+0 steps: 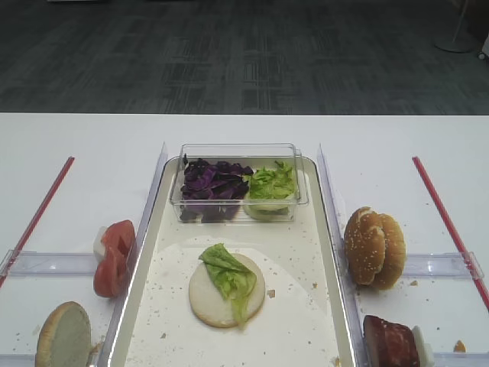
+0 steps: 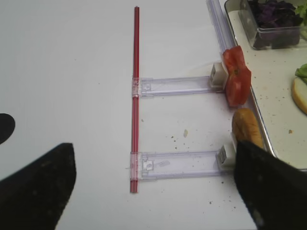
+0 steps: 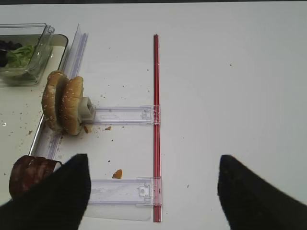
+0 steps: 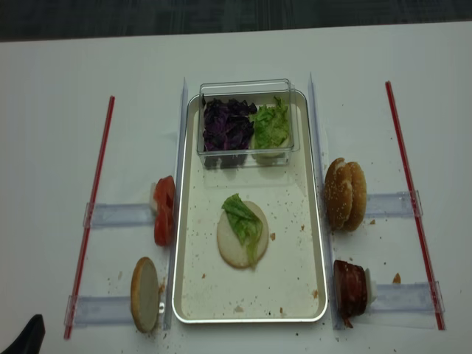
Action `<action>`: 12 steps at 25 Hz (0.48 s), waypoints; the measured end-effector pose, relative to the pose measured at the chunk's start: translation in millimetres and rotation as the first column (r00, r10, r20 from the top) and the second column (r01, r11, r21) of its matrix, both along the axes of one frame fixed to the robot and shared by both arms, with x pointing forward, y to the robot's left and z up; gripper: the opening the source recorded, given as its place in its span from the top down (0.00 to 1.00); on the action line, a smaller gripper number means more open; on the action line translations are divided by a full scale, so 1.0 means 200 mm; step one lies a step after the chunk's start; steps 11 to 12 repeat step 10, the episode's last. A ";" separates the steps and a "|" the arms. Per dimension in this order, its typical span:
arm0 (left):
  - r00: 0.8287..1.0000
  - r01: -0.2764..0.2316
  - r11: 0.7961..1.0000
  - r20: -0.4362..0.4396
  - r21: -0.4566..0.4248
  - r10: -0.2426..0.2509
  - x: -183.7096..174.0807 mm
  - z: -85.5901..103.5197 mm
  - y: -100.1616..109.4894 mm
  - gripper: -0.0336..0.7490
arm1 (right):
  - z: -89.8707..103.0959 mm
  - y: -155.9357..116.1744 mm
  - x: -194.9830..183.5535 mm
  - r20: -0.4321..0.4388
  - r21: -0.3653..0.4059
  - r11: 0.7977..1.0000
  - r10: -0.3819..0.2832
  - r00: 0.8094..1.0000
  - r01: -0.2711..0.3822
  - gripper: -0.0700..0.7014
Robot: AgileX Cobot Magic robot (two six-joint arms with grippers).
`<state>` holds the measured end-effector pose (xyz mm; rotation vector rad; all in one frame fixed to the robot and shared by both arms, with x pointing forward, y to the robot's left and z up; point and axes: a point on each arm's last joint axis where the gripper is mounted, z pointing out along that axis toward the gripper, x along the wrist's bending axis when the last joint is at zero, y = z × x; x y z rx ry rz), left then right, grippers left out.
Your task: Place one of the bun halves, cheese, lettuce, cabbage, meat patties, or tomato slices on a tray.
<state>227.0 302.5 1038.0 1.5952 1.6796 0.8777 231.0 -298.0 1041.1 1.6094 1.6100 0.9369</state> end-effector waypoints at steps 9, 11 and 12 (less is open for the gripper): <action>1.000 0.000 1.000 0.000 0.000 0.000 0.00 0.00 0.00 0.17 | 0.00 0.00 0.00 0.000 0.000 1.000 0.000 1.000 0.000 0.17; 1.000 0.000 1.000 0.000 0.000 0.000 0.00 0.00 0.00 0.17 | 0.00 0.00 0.00 0.000 0.000 1.000 0.000 1.000 0.000 0.17; 1.000 0.000 1.000 0.000 0.000 0.000 0.00 0.00 0.00 0.17 | 0.00 0.00 0.00 0.000 0.000 1.000 0.000 1.000 0.000 0.17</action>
